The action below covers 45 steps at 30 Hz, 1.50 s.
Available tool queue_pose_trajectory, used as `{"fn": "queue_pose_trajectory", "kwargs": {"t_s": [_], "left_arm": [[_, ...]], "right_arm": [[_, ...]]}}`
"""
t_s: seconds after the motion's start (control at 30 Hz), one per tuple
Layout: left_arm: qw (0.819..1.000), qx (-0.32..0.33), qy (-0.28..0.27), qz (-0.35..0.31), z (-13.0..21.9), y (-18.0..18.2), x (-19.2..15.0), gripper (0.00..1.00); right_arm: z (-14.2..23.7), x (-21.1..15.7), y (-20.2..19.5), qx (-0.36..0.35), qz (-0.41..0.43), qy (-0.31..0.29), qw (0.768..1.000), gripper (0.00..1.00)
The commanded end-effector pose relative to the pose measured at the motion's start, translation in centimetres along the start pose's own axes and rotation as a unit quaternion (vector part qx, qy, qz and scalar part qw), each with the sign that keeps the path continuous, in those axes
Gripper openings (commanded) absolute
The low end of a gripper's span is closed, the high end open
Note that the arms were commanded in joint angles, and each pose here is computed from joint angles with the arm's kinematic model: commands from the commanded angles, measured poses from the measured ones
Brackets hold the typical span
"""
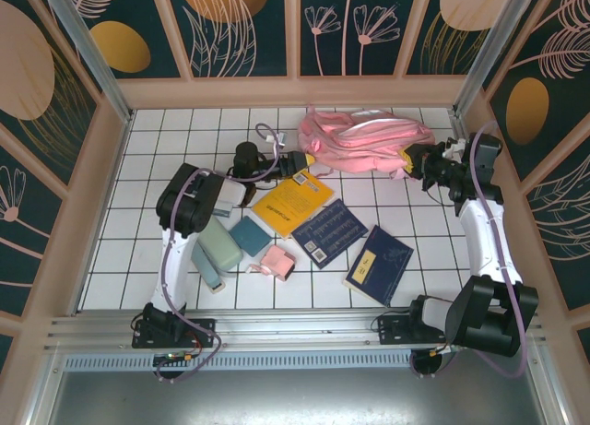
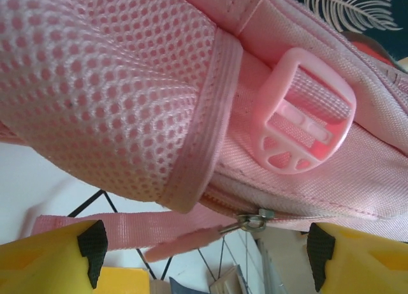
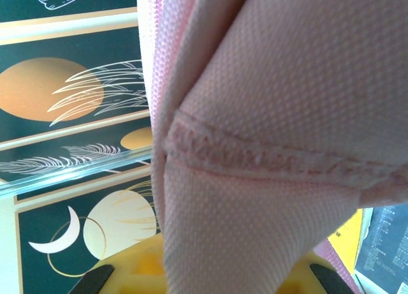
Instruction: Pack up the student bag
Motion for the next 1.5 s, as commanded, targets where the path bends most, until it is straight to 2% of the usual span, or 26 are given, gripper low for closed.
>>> {"fn": "queue_pose_trajectory", "kwargs": {"t_s": [0.0,0.47,1.13,1.27,1.47], "left_arm": [[0.997,-0.073,-0.007,-0.009,0.1,-1.8,0.7,0.83],[0.985,-0.172,-0.009,0.025,0.8,-3.0,0.3,0.74],[0.986,-0.166,-0.003,0.024,1.1,-3.9,-1.1,0.46],[0.986,-0.166,0.003,0.019,1.0,-4.3,-1.5,0.48],[0.986,-0.165,0.01,0.019,0.8,-4.6,-2.2,0.65]], "right_arm": [[0.7,-0.7,3.1,0.071,0.037,0.03,0.996,0.0],[0.8,-0.8,3.2,0.08,0.03,0.022,0.996,0.0],[0.5,-0.7,1.8,0.066,0.023,0.013,0.997,0.0],[0.4,-0.5,1.7,0.063,0.022,0.012,0.998,0.0],[0.3,-0.4,1.5,0.059,0.02,0.009,0.998,0.0]]}}
Point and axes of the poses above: each hand's point on the last joint's axis, 136 mm out from that joint toward the fingers, its own z axis back along the fingers, its own y axis along the line the jaws close on, x = y × z, the point moved 6 cm from there along z, back along the fingers, and after that the axes turned 13 degrees about z, right-handed, at the moved point
